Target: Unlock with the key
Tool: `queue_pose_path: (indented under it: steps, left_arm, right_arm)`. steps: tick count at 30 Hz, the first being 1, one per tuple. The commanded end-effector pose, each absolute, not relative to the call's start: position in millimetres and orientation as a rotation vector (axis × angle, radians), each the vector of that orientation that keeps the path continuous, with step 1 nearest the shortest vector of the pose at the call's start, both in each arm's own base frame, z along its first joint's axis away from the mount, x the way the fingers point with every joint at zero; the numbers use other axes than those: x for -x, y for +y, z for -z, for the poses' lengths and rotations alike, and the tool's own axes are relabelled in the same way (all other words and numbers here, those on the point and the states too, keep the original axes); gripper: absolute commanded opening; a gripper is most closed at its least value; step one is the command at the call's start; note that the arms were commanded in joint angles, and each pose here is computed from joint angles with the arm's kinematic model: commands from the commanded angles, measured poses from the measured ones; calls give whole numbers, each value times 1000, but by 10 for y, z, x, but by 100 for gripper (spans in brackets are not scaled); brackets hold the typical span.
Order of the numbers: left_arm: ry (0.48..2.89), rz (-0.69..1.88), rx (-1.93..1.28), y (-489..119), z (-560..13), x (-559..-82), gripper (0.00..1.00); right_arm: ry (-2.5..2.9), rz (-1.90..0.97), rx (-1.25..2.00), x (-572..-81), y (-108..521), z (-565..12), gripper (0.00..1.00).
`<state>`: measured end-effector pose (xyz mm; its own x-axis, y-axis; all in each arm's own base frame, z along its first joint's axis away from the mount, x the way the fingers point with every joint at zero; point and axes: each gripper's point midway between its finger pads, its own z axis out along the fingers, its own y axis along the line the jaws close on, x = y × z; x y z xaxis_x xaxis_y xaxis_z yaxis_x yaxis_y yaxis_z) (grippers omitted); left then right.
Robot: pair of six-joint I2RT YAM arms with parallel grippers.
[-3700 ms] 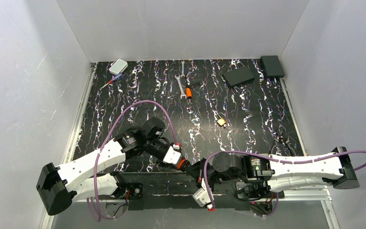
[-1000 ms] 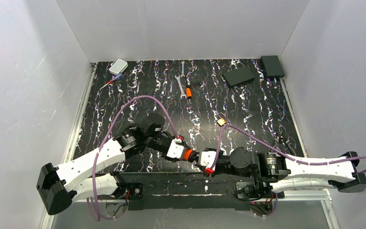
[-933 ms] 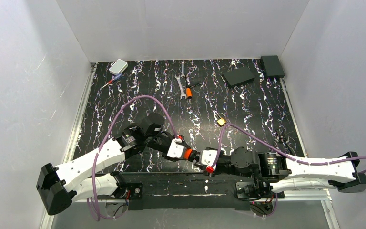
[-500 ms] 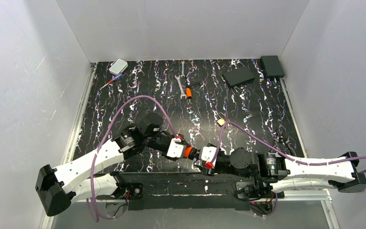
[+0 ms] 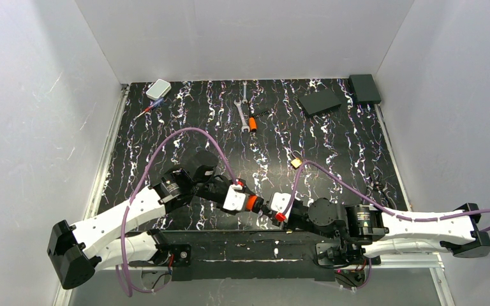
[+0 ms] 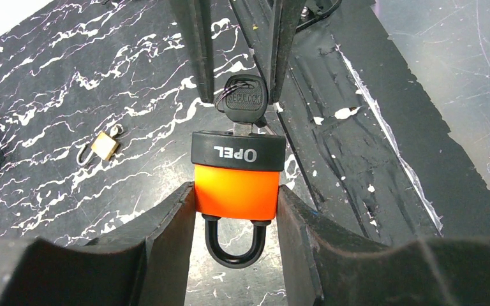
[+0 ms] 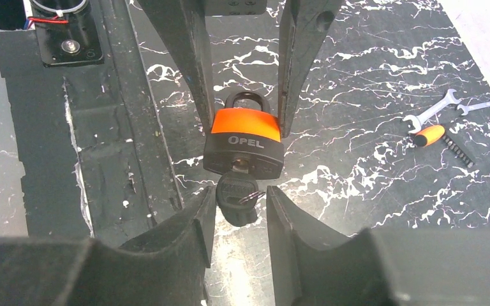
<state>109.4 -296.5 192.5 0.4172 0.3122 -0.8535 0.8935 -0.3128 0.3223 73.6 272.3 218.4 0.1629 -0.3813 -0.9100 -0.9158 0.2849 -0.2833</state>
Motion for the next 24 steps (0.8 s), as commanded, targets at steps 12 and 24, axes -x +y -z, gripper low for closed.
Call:
queue_pose_path:
  steps: [12, 24]
  left_arm:
    - [961, 894, -1805, -2971, -2094, -1042, 0]
    - [953, 881, -1794, -2960, -2114, -1046, 0]
  right_arm:
    - [1386, -618, 1231, -769, 2872, -2315, 15]
    - [1393, -602, 1201, -818, 3061, -2257, 6]
